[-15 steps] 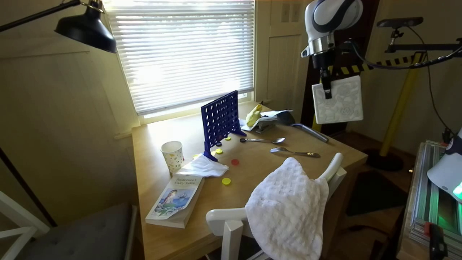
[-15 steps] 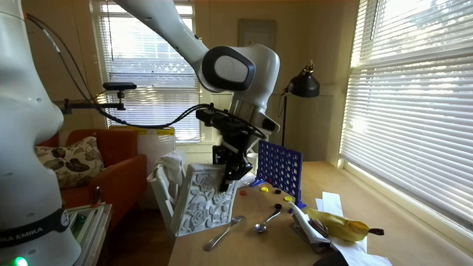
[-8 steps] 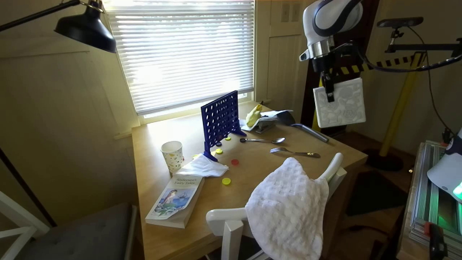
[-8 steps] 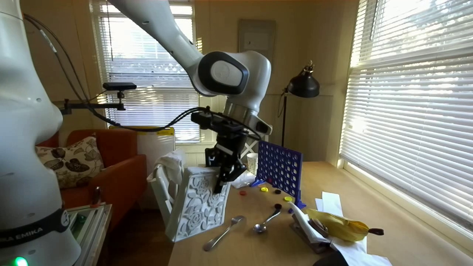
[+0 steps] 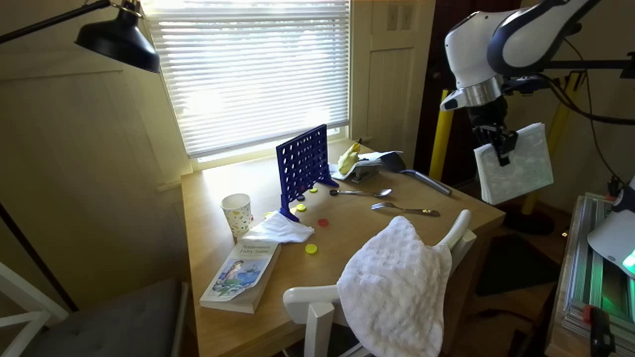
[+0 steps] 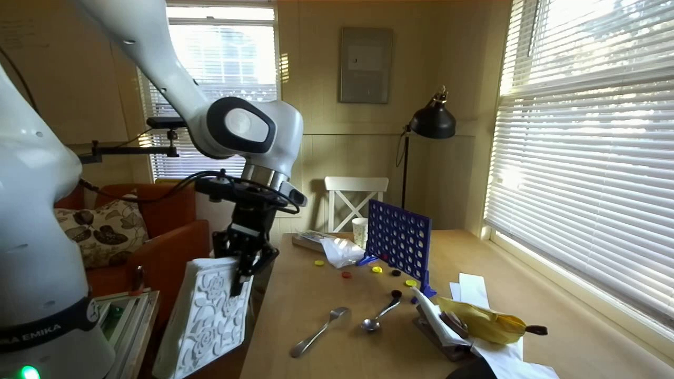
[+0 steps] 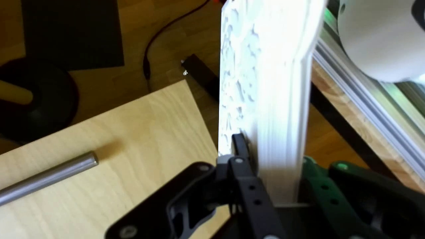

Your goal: Move the bag to the right, move the book slightly backward, pick up the blue object and move it to the right

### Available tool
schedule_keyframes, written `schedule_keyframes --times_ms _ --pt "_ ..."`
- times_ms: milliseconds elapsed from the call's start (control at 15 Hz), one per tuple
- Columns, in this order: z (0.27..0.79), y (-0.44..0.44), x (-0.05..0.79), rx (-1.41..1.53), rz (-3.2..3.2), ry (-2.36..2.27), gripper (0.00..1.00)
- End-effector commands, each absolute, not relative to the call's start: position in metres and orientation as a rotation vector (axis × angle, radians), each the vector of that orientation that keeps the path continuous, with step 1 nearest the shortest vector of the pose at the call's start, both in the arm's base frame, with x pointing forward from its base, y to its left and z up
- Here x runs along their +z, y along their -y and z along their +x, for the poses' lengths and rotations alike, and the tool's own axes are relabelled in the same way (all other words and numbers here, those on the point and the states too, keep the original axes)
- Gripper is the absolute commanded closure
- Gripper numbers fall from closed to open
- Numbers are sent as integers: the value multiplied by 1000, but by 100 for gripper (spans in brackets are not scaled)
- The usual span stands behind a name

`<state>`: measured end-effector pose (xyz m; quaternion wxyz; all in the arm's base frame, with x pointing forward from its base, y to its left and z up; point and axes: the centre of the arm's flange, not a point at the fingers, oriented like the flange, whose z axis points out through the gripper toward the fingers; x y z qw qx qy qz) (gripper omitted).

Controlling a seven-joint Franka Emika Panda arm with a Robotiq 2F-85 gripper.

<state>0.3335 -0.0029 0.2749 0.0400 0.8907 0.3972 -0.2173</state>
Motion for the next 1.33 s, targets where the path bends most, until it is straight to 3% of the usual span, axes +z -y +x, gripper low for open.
schedule_keyframes --times_ms 0,267,667,1000,1267 --pt "301 7 288 -618 2540 -1408 94" --pt "338 7 290 -514 2351 -1563 94" --pt "334 -4 279 -99 2218 -1739 94" --pt "329 2 291 214 2371 -1573 94" --pt "335 6 290 171 2597 -1356 94"
